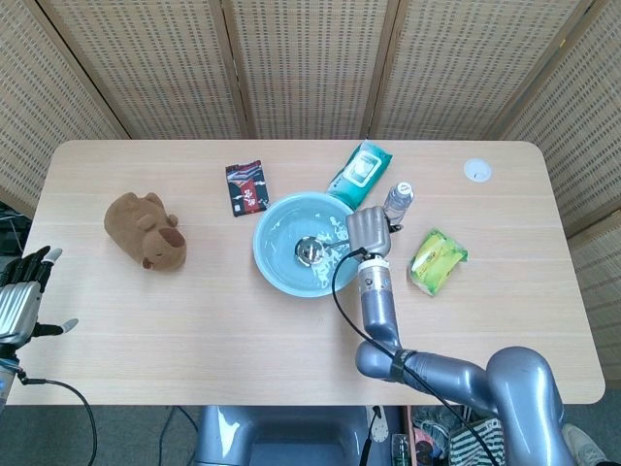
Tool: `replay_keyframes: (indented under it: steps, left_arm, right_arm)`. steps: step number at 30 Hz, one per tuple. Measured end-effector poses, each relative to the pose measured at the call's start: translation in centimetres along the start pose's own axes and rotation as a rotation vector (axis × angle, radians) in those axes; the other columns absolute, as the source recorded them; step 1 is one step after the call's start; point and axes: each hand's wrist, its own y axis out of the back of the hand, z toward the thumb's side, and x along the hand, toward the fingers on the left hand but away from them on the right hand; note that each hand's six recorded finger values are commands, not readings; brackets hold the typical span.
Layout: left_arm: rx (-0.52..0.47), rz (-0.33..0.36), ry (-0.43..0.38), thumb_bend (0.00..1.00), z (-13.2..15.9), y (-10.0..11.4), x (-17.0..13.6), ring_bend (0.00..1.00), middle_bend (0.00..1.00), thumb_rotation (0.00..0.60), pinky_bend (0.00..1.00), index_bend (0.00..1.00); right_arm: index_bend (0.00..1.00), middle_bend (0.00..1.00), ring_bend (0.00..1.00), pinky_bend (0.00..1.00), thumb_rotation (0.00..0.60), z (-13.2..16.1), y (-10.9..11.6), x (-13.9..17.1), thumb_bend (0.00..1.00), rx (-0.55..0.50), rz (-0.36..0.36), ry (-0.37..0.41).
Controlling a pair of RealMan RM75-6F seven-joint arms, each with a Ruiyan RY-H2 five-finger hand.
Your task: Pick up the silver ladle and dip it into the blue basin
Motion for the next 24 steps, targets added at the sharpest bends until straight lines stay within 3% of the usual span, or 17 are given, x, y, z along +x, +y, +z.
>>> replay_keyframes:
  steps: [4,10,18,24]
  left_arm:
    - [-0.002,0.002,0.001,0.00,0.0,0.1,0.0,0.00,0.00,0.600,0.00,0.00]
    - [-0.006,-0.001,0.001,0.00,-0.1,0.1,0.0,0.00,0.00,0.600,0.00,0.00]
    - [-0.007,-0.013,0.000,0.00,-0.2,0.0,0.2,0.00,0.00,0.600,0.00,0.00]
    - [-0.007,-0.018,-0.004,0.00,-0.2,-0.1,0.3,0.00,0.00,0.600,0.00,0.00]
  right_arm:
    - [0.69,0.91,0.88,1.00,0.600,-1.1,1.3,0.4,0.86,-0.094,0.092,-0.011]
    - [0.69,0.91,0.88,1.00,0.600,-2.7,3.2,0.6,0.86,-0.166,0.143,-0.028]
    - [0.69,0.91,0.88,1.00,0.600,-4.1,5.1,0.8,0.86,-0.187,0.150,-0.050]
    - [0.69,0.91,0.88,1.00,0.600,-4.7,5.3,1.1,0.86,-0.172,0.201,-0.070]
